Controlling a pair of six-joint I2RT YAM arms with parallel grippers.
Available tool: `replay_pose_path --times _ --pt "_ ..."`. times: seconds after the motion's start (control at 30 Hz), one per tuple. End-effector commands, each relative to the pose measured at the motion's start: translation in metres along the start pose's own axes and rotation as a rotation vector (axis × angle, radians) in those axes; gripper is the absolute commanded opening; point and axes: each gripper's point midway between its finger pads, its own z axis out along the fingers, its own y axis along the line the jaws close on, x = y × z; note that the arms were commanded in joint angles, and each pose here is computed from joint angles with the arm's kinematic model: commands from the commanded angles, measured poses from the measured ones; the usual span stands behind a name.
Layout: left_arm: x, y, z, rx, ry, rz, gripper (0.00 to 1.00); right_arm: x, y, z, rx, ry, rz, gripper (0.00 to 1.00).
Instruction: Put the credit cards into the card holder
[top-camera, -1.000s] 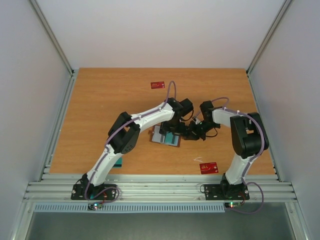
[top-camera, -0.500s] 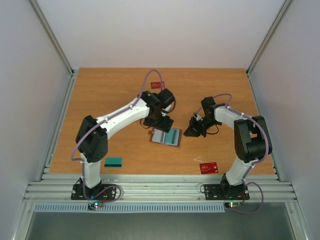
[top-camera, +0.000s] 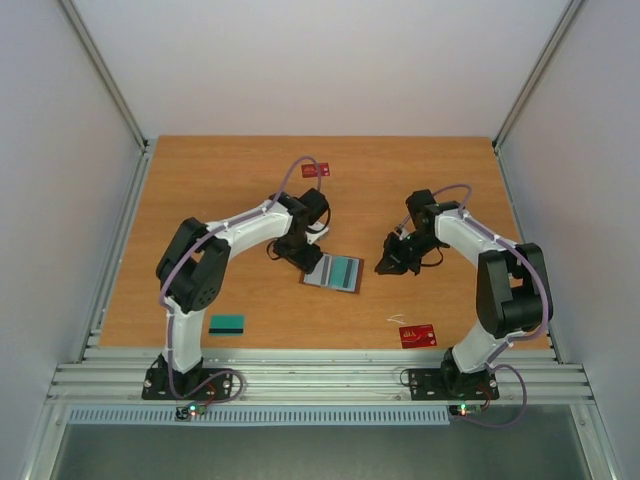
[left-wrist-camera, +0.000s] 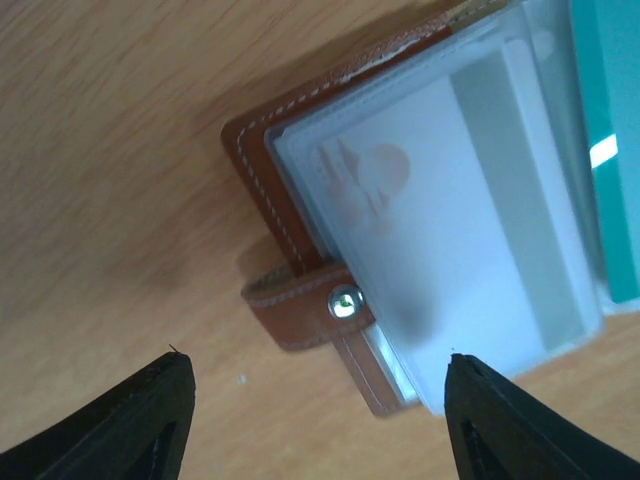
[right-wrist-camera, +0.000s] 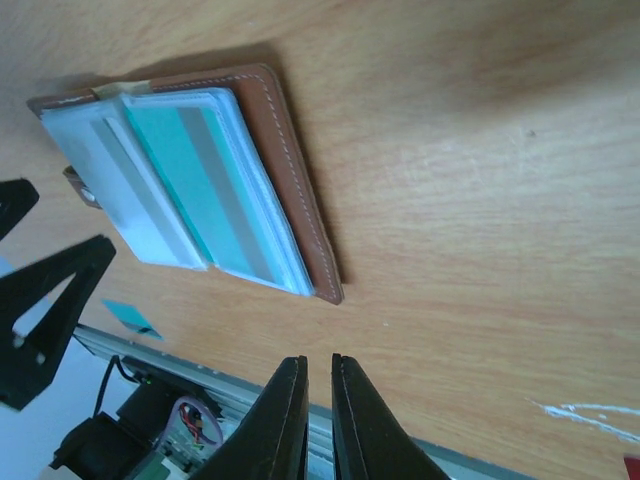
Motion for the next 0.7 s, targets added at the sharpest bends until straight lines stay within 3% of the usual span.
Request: replay_pose_path --times 0.0,0.27,0.57,0.67 --pt "-0.02 0.01 0.017 -0.033 -0.043 0.074 0.68 0.005 -0.001 -0.011 0.034 -0.012 0.023 0.11" --pt "-0.026 0.022 0.031 -0.09 -0.048 0.079 0.55 0.016 -0.005 -0.02 0.073 0.015 -0.011 0.11" --pt "-0.009 0.004 0.043 0.017 -0.018 0.051 0.35 0.016 -0.008 -0.014 0.067 0.022 -0.029 0.1" --pt "0.002 -0.002 0.043 0.058 -0.004 -0.027 0.31 0.01 -0.007 -0.01 0.059 0.017 -0.03 0.1"
